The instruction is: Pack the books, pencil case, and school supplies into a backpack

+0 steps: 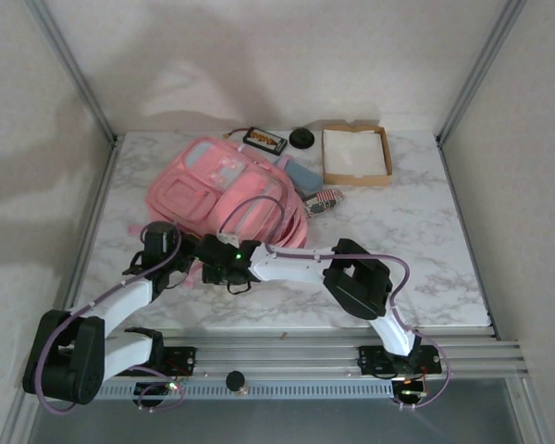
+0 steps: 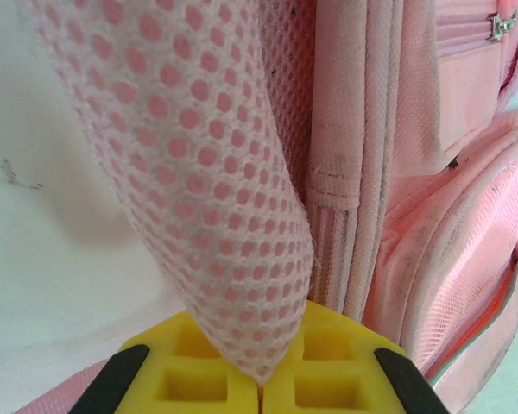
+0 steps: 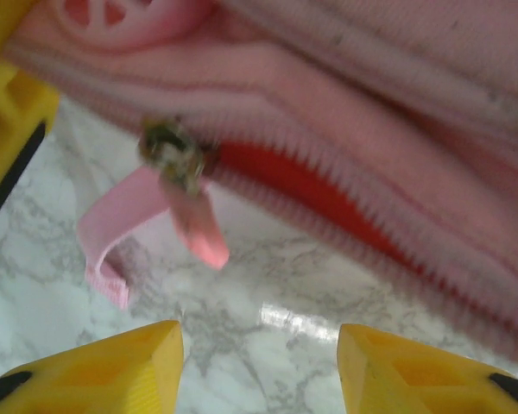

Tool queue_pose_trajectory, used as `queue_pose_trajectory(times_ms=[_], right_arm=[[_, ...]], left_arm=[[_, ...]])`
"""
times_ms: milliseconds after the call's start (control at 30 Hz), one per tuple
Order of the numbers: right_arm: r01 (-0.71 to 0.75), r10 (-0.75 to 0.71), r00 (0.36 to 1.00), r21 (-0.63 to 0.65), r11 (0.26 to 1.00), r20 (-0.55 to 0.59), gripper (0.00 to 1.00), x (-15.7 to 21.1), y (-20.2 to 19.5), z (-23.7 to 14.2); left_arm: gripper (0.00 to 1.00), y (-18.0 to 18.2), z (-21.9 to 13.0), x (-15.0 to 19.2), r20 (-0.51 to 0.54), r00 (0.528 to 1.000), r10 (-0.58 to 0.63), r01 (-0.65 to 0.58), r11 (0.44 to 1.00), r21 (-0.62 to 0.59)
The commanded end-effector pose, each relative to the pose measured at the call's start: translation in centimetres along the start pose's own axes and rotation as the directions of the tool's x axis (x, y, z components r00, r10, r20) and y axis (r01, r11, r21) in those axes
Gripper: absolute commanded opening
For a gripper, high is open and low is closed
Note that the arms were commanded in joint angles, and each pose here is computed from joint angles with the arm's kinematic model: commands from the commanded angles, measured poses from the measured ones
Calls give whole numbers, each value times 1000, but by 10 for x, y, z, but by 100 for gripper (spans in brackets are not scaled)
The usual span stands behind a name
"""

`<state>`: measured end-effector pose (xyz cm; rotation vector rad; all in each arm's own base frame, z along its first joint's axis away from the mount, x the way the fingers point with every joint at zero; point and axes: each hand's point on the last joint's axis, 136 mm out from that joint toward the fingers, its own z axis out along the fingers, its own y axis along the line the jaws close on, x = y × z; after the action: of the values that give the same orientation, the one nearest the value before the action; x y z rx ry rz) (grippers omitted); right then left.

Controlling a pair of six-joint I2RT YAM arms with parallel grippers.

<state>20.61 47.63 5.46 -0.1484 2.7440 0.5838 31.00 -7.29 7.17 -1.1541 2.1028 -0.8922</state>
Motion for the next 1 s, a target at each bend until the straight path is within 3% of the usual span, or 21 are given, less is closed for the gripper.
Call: queue_pose_trajectory(times_ms=[0,300,533,733,967], right_arm=[[-66,66,994,-3,998,87,49,-24,4,-1],[-120,122,983,-18,993,136,40,-47,10,9],[-130,123,970,20,991,208,21,-69,0,5],[-130,118,976,51,990,185,0,-63,-14,2],[-132,130,979,7,991,155,0,-51,-25,-23]], left_arm=[[0,-25,-5,3,-6,1000,3,-3,995,103],[0,-31,-7,16,-40,999,-8,13,989,144],[0,-31,-8,19,-38,999,-6,12,990,142],[0,-29,-7,19,-33,999,-6,11,991,135],[0,-14,-6,3,40,999,4,-6,999,46]])
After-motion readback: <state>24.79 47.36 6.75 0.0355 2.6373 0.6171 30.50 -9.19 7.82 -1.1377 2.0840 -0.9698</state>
